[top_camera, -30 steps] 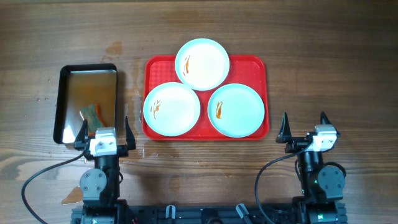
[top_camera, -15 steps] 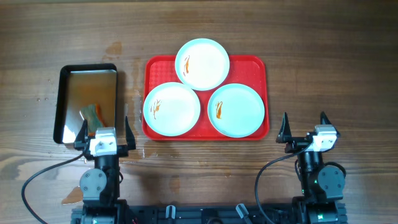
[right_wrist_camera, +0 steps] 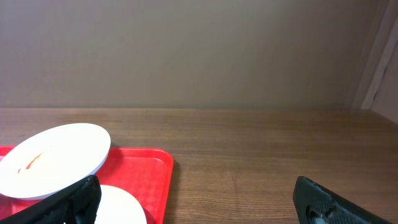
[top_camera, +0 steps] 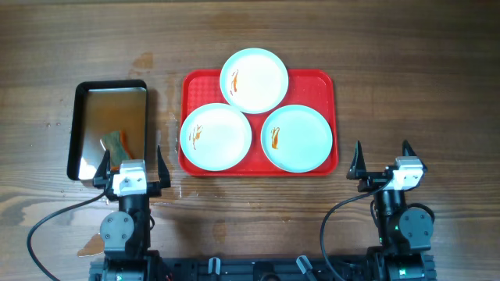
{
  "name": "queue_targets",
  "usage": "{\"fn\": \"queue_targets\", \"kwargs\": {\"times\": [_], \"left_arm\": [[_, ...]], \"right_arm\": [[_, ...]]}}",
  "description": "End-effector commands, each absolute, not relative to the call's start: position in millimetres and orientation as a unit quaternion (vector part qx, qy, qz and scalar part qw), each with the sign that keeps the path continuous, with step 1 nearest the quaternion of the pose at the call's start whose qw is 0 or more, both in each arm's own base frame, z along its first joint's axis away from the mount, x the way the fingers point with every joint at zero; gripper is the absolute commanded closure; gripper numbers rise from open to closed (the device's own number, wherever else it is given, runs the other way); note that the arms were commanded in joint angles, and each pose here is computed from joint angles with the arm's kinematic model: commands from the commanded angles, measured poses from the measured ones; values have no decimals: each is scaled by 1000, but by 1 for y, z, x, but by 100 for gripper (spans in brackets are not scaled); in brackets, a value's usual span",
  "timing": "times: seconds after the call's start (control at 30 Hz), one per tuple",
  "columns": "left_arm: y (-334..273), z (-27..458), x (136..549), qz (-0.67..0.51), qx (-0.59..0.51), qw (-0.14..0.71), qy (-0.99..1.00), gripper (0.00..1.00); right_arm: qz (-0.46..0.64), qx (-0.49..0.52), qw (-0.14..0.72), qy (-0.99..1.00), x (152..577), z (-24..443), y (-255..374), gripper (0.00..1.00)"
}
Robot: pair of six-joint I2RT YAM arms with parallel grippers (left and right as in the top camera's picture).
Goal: Clean dirty plates on tray and stack at the side
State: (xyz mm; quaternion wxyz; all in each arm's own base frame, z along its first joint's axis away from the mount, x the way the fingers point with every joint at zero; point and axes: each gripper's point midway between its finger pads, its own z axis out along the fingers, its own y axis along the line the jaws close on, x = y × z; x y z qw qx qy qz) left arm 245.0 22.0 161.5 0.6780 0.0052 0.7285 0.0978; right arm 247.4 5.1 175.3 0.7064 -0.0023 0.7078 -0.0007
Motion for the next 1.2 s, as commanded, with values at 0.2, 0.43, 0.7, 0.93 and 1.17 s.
{"fn": "queue_targets", "kwargs": {"times": [0.2,0.43,0.7,0.93,1.17], "left_arm": [[26,161,244,111,3,678,727,0],[-23,180,245,-9,81,714,696,0],[-118,251,186,-205,305,773,518,0],[-73,316,200,-199,125,800,552,0],[11,273,253,15,-39,535,844,0]], "right_arm": [[7,-5,707,707,247,175,8,0],[7,-5,708,707,247,175,8,0],[7,-5,707,707,247,175,8,0],[7,-5,708,707,247,175,8,0],[7,-4,708,707,247,175,8,0]]}}
